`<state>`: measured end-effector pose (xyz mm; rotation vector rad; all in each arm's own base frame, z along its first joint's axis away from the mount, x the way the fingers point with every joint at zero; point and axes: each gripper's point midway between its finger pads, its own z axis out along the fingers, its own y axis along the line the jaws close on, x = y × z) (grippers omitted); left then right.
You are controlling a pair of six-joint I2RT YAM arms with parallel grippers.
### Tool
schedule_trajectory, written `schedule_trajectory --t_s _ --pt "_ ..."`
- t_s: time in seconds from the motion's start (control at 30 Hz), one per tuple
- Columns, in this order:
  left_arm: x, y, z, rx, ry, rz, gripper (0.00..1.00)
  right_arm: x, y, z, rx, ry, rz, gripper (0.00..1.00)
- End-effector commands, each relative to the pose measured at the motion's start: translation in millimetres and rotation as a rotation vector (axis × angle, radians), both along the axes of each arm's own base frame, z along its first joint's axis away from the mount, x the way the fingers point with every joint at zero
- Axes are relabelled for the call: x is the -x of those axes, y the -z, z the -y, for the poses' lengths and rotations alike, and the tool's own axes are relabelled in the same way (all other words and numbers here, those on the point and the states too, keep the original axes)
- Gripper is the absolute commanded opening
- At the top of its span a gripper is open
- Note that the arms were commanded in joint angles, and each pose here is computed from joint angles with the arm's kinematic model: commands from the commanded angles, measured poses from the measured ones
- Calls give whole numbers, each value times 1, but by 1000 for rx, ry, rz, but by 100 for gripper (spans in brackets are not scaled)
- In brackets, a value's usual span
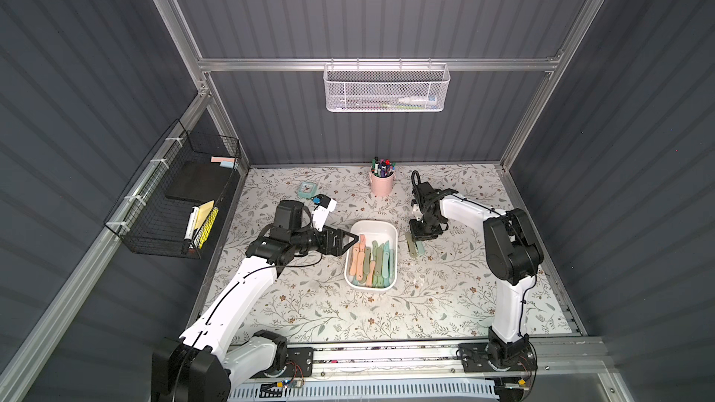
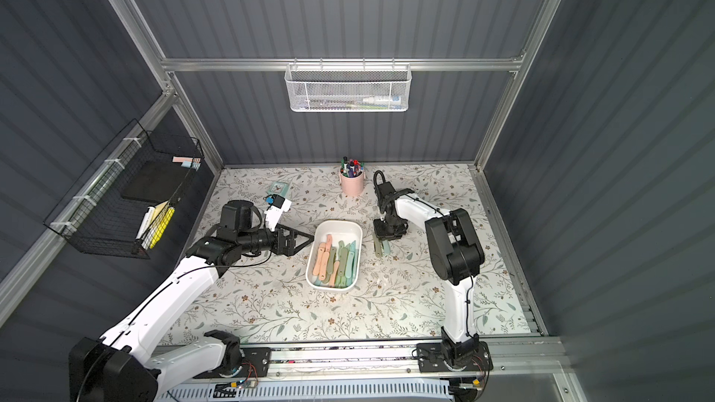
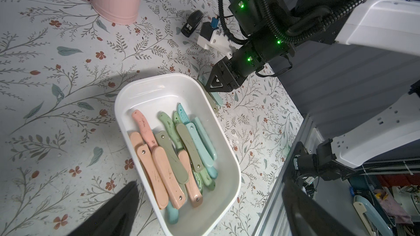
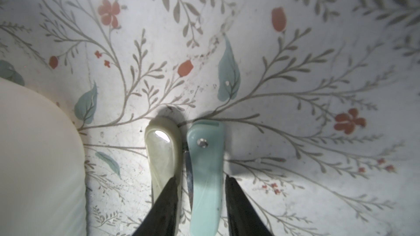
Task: Take the fruit knife out of the storage box
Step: Place the fruit knife at the center of the board.
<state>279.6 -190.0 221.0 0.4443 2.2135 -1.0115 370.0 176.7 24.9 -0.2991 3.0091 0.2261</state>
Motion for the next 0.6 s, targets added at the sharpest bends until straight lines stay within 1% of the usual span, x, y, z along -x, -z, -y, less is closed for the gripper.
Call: schedule_trajectory --t_s 0.0,0.17,0.27,0.33,0.47,0.57 --pt "0 -9 -3 -8 -2 32 99 4 5 2 3 16 -30 38" --pt "0 -8 -3 -9 -4 32 99 3 -3 3 1 23 -14 38" --pt "0 -9 -3 -9 -6 37 99 3 -17 1 -18 29 12 39" --pt "-1 -9 -4 -14 -12 40 99 3 -29 2 -21 36 40 43" --pt "-4 -10 -14 -50 -70 64 99 3 -57 0 -42 32 117 45" --pt "-7 -9 -24 -91 -131 82 99 7 -79 -14 -75 1 179 47"
